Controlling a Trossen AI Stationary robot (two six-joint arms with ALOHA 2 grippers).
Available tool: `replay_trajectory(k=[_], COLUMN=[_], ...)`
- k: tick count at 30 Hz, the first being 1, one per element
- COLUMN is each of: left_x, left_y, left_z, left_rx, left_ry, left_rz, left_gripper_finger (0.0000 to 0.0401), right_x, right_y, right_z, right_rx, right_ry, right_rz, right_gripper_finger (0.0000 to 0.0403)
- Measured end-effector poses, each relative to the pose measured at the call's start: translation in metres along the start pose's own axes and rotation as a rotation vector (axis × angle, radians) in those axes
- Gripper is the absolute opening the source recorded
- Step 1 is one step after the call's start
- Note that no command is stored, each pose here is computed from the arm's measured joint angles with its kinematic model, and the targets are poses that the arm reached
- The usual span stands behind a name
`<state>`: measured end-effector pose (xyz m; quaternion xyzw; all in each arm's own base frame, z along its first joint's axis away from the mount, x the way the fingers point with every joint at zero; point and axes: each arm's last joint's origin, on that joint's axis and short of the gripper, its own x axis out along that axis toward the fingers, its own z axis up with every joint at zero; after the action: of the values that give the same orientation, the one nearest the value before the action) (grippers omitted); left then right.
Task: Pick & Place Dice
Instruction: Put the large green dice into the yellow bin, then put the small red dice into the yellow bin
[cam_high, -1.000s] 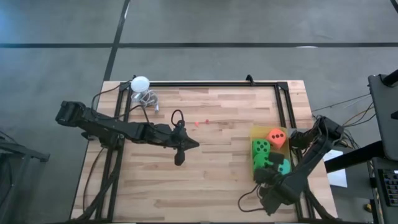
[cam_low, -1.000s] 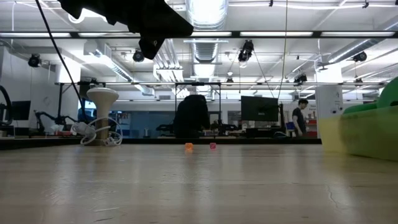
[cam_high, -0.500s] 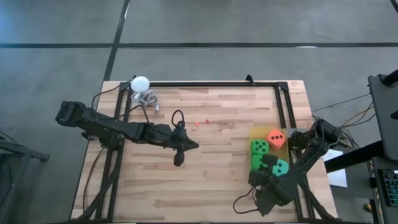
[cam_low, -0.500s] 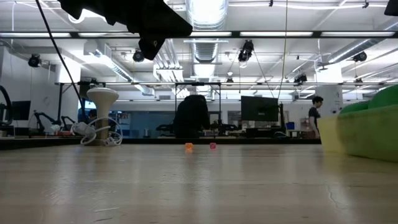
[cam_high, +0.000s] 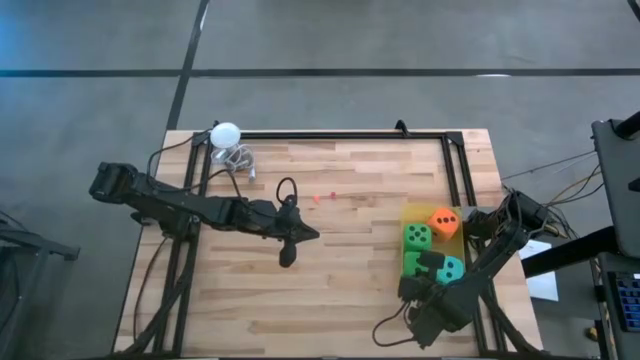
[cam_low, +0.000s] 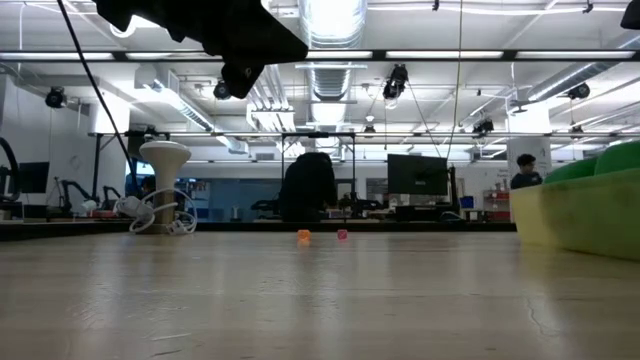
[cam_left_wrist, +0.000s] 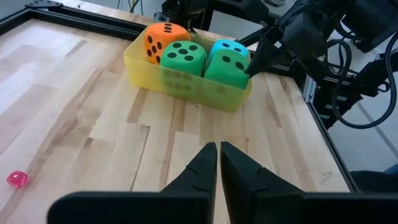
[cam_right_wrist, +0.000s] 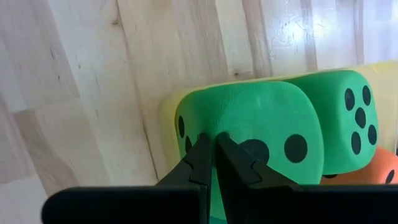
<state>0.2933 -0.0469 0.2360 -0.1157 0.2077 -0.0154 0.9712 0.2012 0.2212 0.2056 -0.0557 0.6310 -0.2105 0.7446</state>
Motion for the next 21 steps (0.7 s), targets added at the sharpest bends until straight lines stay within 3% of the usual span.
replay_trajectory(k=[6, 21], left_x=[0.000, 0.000], left_y=[0.000, 0.000], left_z=[0.000, -0.001], left_rx=[0.000, 0.001], left_ry=[0.005, 0.006], left_rz=[0.001, 0.001], left_gripper_finger=[0.0025, 0.0025], right_x=[-0.002, -0.023], right_y=[-0.001, -0.004], right_z=[0.000, 0.008], right_rx=[0.017, 0.020], right_ry=[-0.001, -0.021], right_rz=[-0.007, -0.010], right_gripper_finger=[0.0026, 0.0180])
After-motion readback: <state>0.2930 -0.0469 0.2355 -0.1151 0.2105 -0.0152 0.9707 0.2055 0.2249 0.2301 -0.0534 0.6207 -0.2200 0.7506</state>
